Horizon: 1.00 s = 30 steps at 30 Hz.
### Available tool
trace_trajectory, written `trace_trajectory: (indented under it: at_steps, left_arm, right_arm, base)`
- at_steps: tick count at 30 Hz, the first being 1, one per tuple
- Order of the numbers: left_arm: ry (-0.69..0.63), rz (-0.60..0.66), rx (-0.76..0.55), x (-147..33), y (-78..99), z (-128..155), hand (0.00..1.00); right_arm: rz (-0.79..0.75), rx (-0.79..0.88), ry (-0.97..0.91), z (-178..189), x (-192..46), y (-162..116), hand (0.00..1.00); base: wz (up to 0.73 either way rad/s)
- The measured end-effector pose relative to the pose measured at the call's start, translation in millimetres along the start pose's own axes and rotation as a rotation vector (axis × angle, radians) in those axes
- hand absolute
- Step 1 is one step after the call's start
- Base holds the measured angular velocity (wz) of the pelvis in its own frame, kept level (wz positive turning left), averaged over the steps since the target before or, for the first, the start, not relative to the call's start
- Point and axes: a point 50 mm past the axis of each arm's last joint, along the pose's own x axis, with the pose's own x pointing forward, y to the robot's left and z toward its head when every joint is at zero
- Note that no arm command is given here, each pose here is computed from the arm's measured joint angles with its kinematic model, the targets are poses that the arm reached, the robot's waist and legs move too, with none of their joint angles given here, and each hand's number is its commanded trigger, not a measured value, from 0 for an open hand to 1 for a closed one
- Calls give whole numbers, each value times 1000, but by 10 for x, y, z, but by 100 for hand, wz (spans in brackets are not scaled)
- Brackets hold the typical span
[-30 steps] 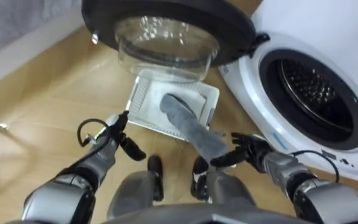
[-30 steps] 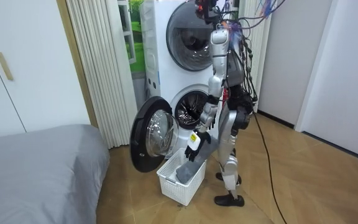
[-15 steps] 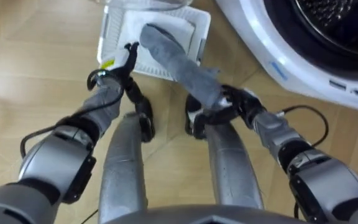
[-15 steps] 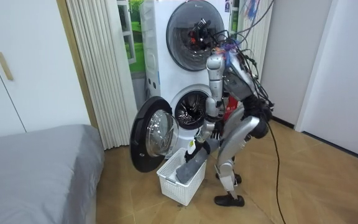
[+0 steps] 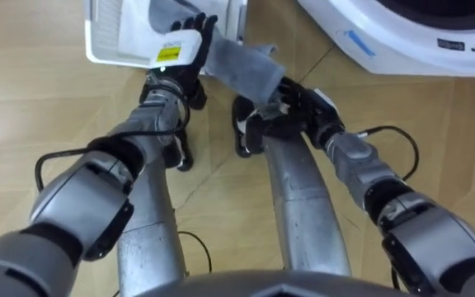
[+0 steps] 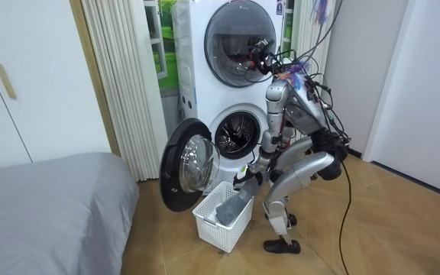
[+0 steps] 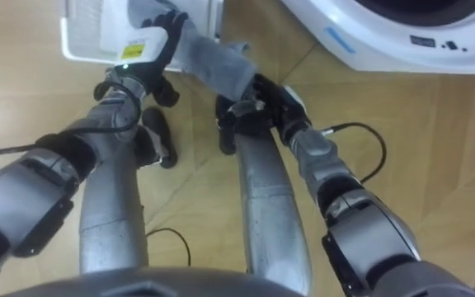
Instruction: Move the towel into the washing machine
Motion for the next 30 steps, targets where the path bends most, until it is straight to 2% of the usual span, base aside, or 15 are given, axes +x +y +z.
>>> trace_trajectory:
  at_steps: [11,17,19,20,21,22,25,26,28,29,30]
  left_arm:
    - [-56,44,17,53,136,5,0]
    - [-62,-1,47,25,105,-44,0]
    - [-61,-25,48,19,85,-47,13]
    - [-67,-38,54,19,73,-37,41]
    - [-70,-47,58,17,64,-33,48]
    - [-75,-64,67,12,47,-29,47]
    - [-75,-118,83,-5,5,-46,61]
    - [-78,-146,94,-9,-13,-46,74]
    - [-71,-180,107,-19,-24,-79,84]
    - [-62,-190,113,-18,-9,-109,100]
    - [-58,-198,116,-21,-9,-122,100]
  right_arm:
    - [32,-10,-46,65,14,60,0]
    - [64,-33,-82,123,30,140,0]
    - [70,-29,-84,124,35,172,0]
    - [73,-29,-84,123,35,177,0]
    - [73,-29,-83,122,35,177,0]
    - [74,-29,-84,122,35,179,0]
    - [86,-25,-82,119,37,197,0]
    - [85,-25,-82,121,38,197,0]
    - [91,-29,-80,122,42,215,0]
    - [95,-30,-77,121,45,228,0]
    - [95,-30,-74,119,45,230,0]
  base:
    - [-4]
    - [0]
    - [0]
    - [0]
    - [0]
    - [0]
    - [0]
    - [0]
    - [-2]
    - [-4]
    - [0]
